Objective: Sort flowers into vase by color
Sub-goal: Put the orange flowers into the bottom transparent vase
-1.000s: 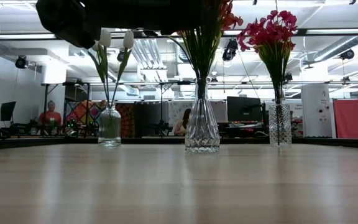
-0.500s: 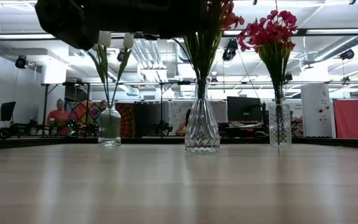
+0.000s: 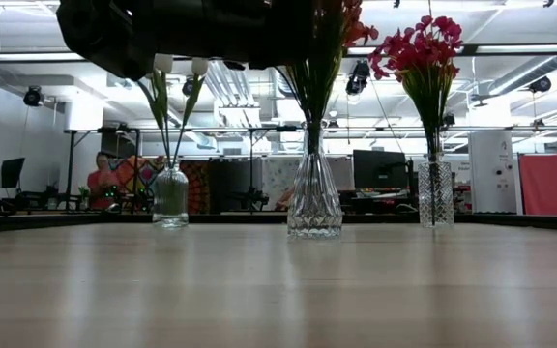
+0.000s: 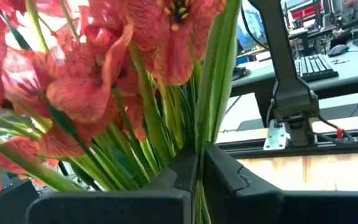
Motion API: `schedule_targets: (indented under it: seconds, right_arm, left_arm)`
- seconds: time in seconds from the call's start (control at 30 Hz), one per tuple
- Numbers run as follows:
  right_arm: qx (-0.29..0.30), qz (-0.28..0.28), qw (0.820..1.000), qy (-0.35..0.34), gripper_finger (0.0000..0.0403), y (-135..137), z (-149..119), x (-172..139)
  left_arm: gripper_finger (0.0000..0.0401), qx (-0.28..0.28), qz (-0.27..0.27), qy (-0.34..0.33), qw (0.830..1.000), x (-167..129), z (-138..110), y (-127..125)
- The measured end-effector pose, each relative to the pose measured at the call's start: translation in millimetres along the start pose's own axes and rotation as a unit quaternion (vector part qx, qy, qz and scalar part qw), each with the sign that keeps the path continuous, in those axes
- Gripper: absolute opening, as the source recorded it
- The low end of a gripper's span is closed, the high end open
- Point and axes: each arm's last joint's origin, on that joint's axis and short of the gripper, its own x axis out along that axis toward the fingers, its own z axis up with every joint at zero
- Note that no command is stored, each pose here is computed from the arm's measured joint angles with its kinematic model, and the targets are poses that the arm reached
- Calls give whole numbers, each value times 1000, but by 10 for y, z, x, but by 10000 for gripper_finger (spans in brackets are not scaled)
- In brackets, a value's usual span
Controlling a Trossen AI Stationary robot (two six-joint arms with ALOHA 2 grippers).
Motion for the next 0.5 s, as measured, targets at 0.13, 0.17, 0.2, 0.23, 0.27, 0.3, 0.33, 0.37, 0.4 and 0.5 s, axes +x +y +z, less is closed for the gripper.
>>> schedule_targets:
  seconds: [0.13,0.17,0.2,0.23,0.27,0.3,0.33,0.37,0.4,0.5]
  right_arm:
    - [-13,-1,1000,-1,366,-1,4,1]
    - [-18,-1,1000,-1,366,-1,3,1]
    - [-23,-1,1000,-1,366,-1,3,1]
    - [-25,-1,1000,-1,366,-1,2,1]
    - [-25,0,1000,-1,366,-1,1,1]
    - [-26,6,1000,0,366,2,0,1]
    - [-27,14,1000,-1,366,6,2,0]
    - [-26,20,999,-1,366,7,6,-4]
    - [-28,22,999,-1,366,5,10,-8]
    - [-31,22,999,-3,366,-11,38,-30]
  left_arm:
    - [1,-4,0,1,1000,3,-4,2]
    - [1,-5,0,1,1000,3,-3,3]
    - [1,-5,1,1,1000,3,-3,3]
    - [1,-5,1,1,1000,3,-2,3]
    - [2,-3,1,1,1000,3,-2,3]
    - [3,1,1,0,1000,3,-2,3]
    - [6,4,1,0,1000,3,-2,4]
    - [10,5,1,0,1000,3,-2,4]
    - [16,5,1,0,1000,3,-1,4]
    - [38,6,1,0,1000,1,-1,5]
